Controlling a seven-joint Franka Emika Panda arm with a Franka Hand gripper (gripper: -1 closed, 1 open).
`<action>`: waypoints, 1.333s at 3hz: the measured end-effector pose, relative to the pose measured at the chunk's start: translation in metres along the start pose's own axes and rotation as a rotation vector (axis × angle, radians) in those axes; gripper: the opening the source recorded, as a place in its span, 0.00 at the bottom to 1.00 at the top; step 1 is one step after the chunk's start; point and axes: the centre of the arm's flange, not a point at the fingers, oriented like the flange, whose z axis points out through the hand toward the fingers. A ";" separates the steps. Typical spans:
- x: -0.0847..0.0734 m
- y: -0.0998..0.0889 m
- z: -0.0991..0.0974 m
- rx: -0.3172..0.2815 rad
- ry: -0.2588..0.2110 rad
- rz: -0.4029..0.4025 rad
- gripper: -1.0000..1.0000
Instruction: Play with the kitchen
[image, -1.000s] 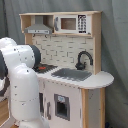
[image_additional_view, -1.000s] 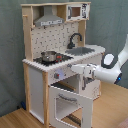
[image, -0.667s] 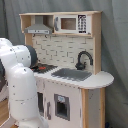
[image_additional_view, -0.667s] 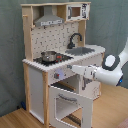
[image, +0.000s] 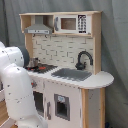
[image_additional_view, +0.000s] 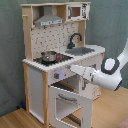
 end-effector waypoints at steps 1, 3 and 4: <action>0.010 -0.001 -0.002 -0.027 -0.012 0.111 1.00; 0.035 0.013 -0.021 -0.092 -0.028 0.325 1.00; 0.055 0.030 -0.038 -0.117 -0.027 0.429 1.00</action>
